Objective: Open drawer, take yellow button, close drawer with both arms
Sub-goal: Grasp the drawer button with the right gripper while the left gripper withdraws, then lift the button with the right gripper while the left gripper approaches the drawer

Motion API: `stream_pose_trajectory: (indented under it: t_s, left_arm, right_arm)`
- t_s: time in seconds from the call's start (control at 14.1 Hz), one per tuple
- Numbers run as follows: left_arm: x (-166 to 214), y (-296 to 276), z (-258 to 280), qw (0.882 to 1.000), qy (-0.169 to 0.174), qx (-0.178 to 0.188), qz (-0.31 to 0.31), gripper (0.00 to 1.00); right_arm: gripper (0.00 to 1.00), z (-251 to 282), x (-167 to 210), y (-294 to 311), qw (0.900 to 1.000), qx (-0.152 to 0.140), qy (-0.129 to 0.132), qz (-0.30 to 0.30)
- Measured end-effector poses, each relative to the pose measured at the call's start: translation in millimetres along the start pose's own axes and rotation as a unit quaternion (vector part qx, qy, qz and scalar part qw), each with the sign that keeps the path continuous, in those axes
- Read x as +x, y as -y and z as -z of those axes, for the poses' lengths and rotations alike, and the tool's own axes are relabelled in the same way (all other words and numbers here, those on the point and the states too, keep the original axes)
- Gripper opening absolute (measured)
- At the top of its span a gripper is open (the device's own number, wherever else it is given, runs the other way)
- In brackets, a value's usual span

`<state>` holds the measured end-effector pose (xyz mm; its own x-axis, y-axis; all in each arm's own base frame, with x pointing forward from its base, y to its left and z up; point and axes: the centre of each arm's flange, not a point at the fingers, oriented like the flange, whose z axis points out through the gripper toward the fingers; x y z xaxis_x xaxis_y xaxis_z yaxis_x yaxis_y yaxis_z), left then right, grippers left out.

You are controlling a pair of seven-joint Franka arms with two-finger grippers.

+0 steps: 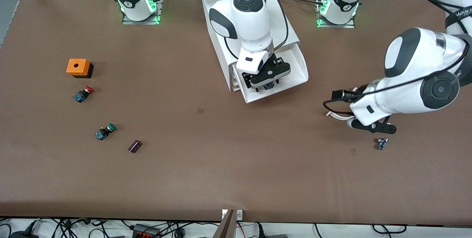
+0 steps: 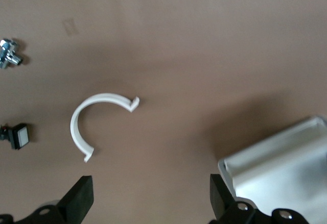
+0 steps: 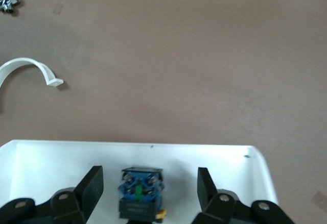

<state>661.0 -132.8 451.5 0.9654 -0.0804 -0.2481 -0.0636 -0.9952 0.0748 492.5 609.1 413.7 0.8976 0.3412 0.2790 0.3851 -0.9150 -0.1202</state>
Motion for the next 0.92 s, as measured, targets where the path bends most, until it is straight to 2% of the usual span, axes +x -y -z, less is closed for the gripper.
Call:
stream_pose_trajectory:
  t_s: [0.14,0.36,0.64,0.78,0.92]
  left_arm:
    - [11,1,-10,1.0,-0.012,-0.003,0.016,1.0]
    - [14,4,-13,1.0,-0.011,-0.003,0.027,1.0]
    - [14,6,-13,1.0,-0.011,-0.004,0.029,1.0]
    - [14,4,-13,1.0,-0.011,-0.004,0.028,1.0]
    - [14,3,-14,1.0,-0.011,-0.004,0.026,1.0]
  right_arm:
    - [0.83,-5,-5,7,1.0,-0.002,0.003,0.004]
    - [0.82,-12,-6,5,1.0,-0.014,0.002,0.009]
    - [0.74,-25,-11,7,1.0,-0.019,0.009,0.014]
    - [0.69,-26,-13,10,1.0,-0.02,0.012,0.016]
    - [0.52,-25,-13,10,1.0,-0.021,0.013,0.016]
